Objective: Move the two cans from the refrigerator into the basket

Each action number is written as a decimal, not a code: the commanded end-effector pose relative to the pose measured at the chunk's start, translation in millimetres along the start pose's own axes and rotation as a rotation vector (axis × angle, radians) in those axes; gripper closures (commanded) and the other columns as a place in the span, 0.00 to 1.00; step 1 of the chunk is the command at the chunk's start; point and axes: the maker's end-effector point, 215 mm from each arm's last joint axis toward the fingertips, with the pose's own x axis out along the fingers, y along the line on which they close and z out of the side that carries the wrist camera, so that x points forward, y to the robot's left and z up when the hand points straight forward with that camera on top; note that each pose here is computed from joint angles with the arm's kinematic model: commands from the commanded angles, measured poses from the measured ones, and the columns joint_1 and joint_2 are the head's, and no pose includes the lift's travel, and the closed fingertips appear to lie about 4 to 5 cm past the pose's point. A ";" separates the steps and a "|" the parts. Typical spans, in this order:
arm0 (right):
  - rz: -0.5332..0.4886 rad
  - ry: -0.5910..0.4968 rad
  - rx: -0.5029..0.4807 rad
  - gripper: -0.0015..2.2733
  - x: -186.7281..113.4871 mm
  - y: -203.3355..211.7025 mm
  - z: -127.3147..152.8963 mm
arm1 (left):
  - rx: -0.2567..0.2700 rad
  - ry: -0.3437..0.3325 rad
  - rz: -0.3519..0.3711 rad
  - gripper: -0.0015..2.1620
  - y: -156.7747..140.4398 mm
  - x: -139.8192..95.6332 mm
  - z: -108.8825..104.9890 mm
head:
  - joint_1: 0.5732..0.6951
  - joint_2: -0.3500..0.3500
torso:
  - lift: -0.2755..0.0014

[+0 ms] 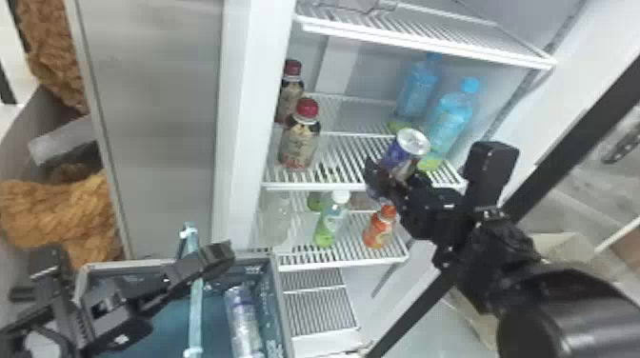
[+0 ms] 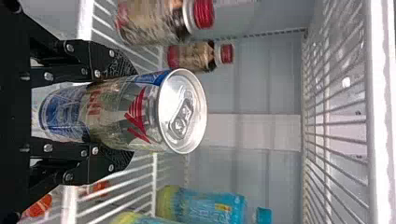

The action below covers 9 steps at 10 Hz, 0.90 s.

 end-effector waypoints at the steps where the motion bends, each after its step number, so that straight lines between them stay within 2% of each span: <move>1: 0.053 0.021 0.015 0.56 -19.7 24.1 -6.9 | 0.001 0.000 0.000 0.55 -0.2 0.1 0.2 | 1.00 0.00 | 0.88; 4: 0.152 0.106 0.052 0.56 -49.5 67.4 -37.4 | -0.002 0.000 0.001 0.55 0.6 -0.4 -0.6 | 1.00 0.04 | 0.88; 8: 0.305 0.251 0.194 0.56 -58.4 127.5 -104.0 | -0.006 -0.001 0.003 0.55 2.2 -1.5 -2.3 | 1.00 0.12 | 0.88; 9: 0.331 0.271 0.208 0.56 -60.4 139.7 -112.1 | -0.008 -0.004 0.001 0.55 2.0 -2.5 -2.3 | 1.00 0.15 | 0.88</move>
